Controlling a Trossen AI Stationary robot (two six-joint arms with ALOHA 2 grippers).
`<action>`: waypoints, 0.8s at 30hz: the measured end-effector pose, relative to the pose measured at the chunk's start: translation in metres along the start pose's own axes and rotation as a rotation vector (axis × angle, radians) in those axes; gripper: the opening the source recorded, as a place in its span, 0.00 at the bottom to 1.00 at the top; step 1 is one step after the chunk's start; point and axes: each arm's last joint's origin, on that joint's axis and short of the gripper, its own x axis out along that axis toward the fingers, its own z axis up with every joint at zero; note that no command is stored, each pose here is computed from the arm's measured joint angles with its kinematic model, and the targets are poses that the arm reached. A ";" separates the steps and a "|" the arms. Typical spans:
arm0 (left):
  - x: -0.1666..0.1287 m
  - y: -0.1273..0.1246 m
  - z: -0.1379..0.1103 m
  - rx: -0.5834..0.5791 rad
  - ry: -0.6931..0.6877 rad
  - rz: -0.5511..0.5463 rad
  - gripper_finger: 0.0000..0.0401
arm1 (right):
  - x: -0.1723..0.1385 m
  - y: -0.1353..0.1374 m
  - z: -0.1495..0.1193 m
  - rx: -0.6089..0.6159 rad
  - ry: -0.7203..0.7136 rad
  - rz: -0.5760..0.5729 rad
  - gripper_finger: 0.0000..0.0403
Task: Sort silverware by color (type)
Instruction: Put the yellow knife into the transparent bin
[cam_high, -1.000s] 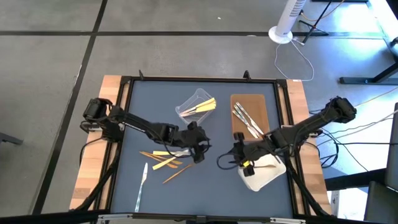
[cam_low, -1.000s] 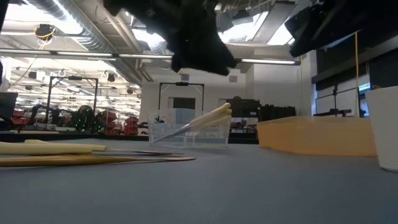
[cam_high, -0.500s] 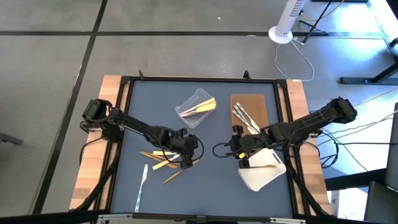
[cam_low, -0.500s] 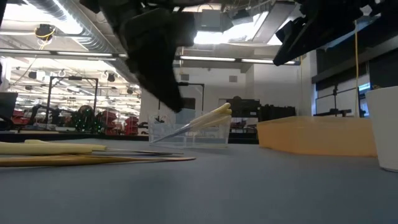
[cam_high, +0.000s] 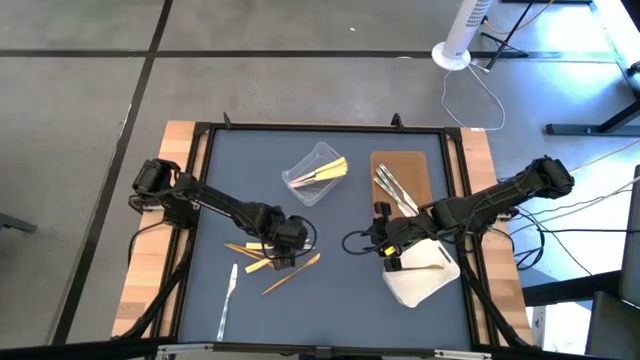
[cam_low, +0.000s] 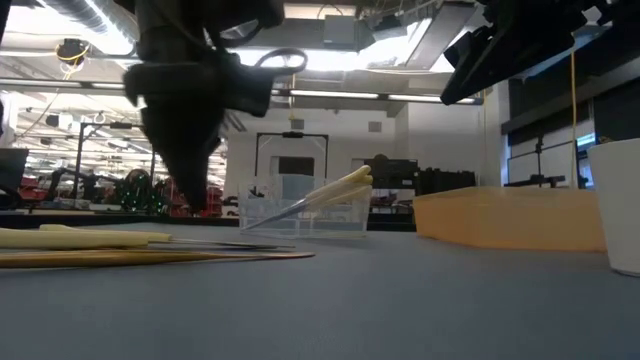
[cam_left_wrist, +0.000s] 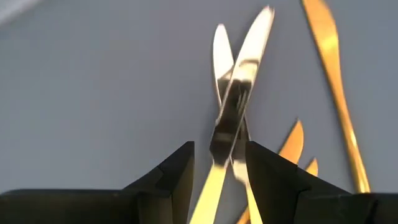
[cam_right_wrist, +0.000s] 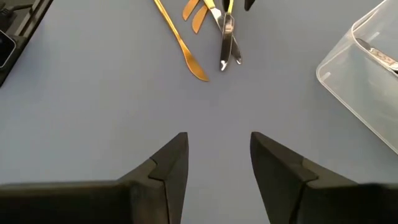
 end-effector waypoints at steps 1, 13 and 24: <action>0.000 0.000 -0.001 0.002 0.016 -0.001 0.34 | 0.000 0.000 0.000 0.000 0.000 0.000 0.40; -0.002 0.008 -0.016 0.020 0.188 0.047 0.34 | 0.000 0.000 0.000 0.000 0.000 0.000 0.40; -0.005 0.000 -0.029 0.145 0.259 0.052 0.34 | 0.000 0.000 0.000 0.000 0.001 0.000 0.40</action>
